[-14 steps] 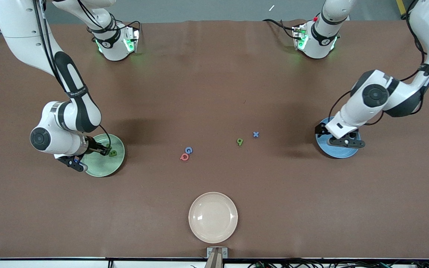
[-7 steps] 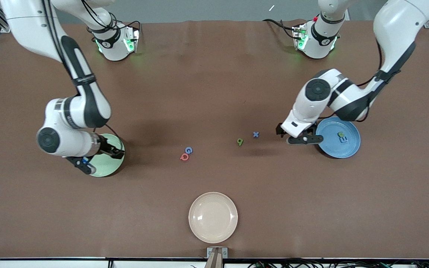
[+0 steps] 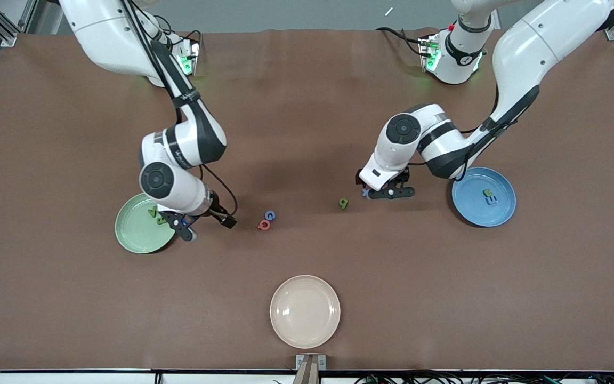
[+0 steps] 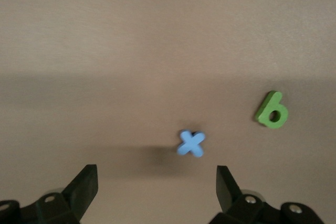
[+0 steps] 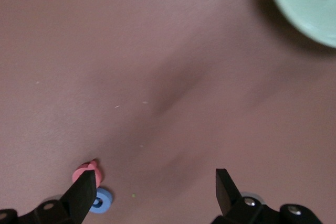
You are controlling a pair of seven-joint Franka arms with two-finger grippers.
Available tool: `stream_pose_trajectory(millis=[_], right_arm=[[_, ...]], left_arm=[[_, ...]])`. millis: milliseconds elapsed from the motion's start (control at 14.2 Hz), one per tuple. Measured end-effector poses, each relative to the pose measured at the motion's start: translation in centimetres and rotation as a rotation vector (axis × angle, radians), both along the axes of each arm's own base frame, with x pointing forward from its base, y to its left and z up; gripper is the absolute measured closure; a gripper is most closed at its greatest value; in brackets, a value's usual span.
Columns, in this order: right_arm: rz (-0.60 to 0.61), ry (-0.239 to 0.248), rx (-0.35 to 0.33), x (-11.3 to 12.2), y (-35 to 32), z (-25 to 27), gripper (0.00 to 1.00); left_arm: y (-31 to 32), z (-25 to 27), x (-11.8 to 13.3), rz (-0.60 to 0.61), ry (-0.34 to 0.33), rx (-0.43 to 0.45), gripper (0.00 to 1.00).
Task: Sort upper and lower case letters into plates
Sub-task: 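Grasp the blue x with the left gripper while the right gripper grasps pink letter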
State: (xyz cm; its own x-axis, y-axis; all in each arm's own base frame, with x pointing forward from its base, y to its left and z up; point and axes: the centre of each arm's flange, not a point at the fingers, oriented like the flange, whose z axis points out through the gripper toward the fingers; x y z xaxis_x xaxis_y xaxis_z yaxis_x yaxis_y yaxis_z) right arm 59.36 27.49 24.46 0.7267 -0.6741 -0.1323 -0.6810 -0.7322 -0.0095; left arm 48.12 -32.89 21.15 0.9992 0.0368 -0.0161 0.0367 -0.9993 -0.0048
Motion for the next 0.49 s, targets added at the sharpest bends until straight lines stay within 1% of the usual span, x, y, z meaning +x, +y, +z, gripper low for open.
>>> stream_pose_trajectory(millis=[141,283,495], right_arm=[[0.019,-0.029,0.002,-0.1,2.8,-2.2,0.0],[0.003,-0.059,0.005,-0.1,4.6,-4.1,0.0],[-0.057,-0.074,0.008,0.9,6.1,-5.0,0.0]], left_arm=[[-0.9,-1.4,0.0,-0.006,-0.009,-0.013,0.01],[-1.8,-1.7,0.0,-0.013,-0.02,-0.028,0.01],[-2.0,-1.8,0.1,-0.013,-0.019,-0.032,0.03]])
